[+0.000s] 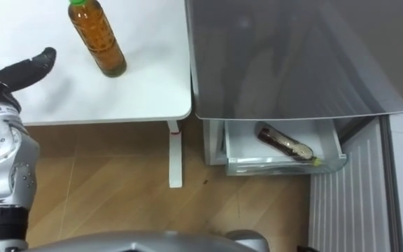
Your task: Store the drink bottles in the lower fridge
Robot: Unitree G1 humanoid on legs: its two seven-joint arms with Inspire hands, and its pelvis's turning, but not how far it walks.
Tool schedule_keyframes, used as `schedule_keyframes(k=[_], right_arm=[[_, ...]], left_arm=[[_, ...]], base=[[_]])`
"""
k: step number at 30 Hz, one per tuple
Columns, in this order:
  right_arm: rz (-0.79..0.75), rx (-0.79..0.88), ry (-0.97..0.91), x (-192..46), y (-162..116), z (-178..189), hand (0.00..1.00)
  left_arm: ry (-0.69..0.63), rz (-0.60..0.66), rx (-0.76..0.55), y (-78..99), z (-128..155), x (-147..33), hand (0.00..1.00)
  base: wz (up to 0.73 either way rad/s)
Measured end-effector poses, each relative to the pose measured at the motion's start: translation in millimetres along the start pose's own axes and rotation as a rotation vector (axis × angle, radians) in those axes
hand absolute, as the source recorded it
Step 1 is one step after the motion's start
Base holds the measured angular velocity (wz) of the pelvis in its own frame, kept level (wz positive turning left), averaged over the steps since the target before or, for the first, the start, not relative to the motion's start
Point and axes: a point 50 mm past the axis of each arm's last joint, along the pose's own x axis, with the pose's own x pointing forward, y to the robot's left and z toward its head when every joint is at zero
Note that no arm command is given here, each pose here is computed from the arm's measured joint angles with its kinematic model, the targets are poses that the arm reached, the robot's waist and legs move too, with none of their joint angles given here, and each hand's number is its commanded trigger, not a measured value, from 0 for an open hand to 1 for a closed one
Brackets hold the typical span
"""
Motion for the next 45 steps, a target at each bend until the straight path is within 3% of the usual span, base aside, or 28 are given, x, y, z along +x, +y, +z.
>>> schedule_keyframes(k=[9, 17, 31, 45], right_arm=[[-0.003, -0.025, 0.048, -0.1, -0.1, -6.9, 0.0], [-0.011, -0.053, 0.115, -1.4, -2.1, -21.7, 0.0], [-0.013, -0.06, 0.174, -2.5, -3.0, -29.2, 0.0], [0.0, -0.111, 0.17, -2.7, -3.7, -26.8, 0.0]], left_arm=[[0.006, -0.108, 0.008, -8.9, 0.8, 1.1, 0.0], [0.027, -0.154, -0.09, -24.6, 12.1, 12.3, 0.0], [0.1, -0.175, -0.088, -24.9, 10.4, 16.7, 0.0], [0.062, -0.273, -0.09, -33.1, 26.7, 29.8, 0.0]], base=[[-0.05], [-0.02], [-0.05], [-0.04]])
